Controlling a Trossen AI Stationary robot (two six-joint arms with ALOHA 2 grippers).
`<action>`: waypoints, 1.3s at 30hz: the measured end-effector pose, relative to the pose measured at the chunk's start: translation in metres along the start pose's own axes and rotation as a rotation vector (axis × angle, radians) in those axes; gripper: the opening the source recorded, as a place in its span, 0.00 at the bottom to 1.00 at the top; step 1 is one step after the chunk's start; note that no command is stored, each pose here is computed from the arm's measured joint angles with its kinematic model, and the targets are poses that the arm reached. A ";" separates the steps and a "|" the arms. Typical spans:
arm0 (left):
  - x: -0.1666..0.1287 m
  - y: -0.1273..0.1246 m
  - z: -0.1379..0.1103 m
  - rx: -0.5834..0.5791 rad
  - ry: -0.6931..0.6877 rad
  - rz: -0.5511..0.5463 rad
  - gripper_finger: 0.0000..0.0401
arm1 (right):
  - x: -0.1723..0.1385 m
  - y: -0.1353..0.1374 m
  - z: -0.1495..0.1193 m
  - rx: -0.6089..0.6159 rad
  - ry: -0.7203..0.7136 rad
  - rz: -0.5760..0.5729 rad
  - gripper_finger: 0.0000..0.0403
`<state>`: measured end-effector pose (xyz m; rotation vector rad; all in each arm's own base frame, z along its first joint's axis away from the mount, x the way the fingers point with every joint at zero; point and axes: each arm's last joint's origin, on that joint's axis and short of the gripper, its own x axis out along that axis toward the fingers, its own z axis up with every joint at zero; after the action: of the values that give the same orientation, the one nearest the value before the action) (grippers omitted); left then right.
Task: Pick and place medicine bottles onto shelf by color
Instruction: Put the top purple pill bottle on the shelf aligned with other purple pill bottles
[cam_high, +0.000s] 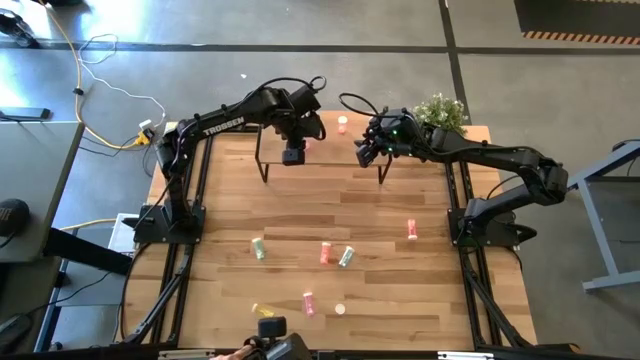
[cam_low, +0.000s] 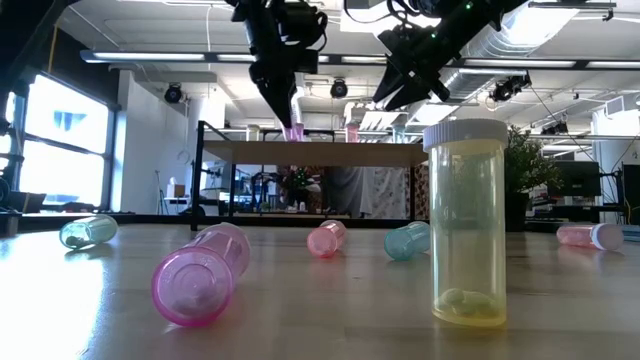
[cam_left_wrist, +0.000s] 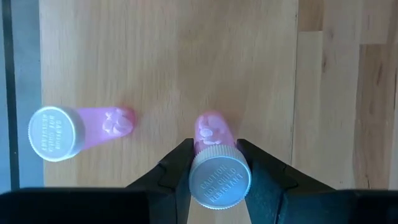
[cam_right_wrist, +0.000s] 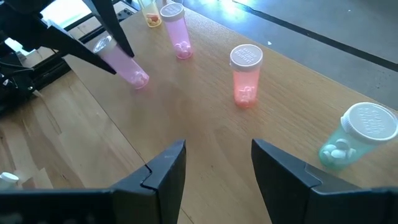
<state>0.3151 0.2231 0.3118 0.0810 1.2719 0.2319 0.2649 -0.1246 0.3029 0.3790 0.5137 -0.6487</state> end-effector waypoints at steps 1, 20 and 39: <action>0.000 0.000 0.000 0.000 0.000 0.000 0.26 | 0.000 0.000 0.000 0.000 0.001 0.000 0.43; 0.002 0.000 0.001 0.003 0.002 0.000 0.36 | 0.000 0.000 -0.001 -0.001 0.006 -0.001 0.43; 0.002 0.002 0.000 -0.008 0.027 0.050 0.37 | 0.000 0.000 -0.001 -0.001 0.006 0.000 0.43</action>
<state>0.3153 0.2251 0.3102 0.1032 1.2966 0.2820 0.2646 -0.1244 0.3024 0.3803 0.5199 -0.6475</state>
